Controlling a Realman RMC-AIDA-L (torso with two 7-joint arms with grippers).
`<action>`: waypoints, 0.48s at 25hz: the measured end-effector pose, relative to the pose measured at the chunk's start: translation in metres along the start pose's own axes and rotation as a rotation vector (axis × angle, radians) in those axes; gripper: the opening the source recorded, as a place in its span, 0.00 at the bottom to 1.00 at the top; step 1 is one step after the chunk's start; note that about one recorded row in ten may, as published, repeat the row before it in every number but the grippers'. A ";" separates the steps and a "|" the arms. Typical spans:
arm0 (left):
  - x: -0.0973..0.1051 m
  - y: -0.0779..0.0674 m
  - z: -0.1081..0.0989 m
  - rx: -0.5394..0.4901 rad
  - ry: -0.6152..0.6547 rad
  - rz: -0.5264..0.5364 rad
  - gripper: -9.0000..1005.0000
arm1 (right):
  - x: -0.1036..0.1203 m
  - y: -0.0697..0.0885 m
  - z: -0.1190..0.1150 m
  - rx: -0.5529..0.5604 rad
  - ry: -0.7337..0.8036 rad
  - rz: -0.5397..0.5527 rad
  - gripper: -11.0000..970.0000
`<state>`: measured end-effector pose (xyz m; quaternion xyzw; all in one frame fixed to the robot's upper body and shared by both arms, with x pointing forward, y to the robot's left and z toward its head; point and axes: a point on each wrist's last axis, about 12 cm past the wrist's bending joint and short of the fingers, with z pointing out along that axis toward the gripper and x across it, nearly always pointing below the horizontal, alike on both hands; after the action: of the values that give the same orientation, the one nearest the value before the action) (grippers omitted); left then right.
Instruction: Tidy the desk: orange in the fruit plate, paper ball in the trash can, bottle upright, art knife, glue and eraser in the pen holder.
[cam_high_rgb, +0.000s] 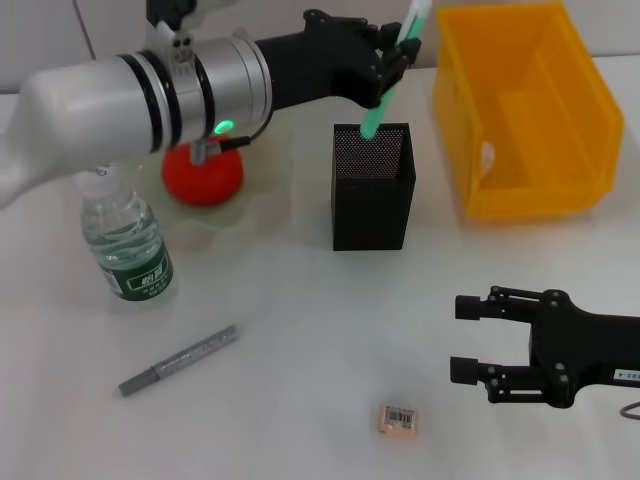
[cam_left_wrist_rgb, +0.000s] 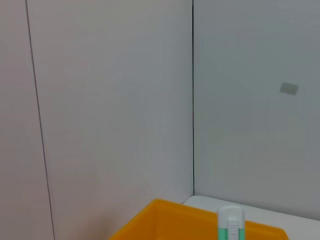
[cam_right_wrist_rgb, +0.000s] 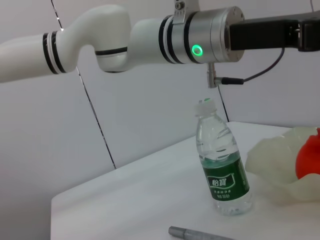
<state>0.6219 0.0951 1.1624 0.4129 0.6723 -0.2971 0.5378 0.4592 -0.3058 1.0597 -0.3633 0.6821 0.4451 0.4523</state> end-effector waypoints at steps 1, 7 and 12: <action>0.000 0.000 0.000 0.000 0.000 0.000 0.20 | 0.000 0.000 0.000 0.000 0.000 0.001 0.79; 0.009 -0.010 0.009 -0.022 0.023 -0.001 0.20 | 0.001 0.001 -0.001 0.001 0.001 0.002 0.79; 0.014 -0.012 0.010 -0.036 0.031 -0.003 0.20 | 0.001 0.001 -0.001 -0.001 0.000 0.003 0.79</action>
<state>0.6152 0.0841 1.1458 0.4068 0.6864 -0.2793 0.5342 0.4577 -0.3063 1.0592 -0.3626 0.6824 0.4462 0.4514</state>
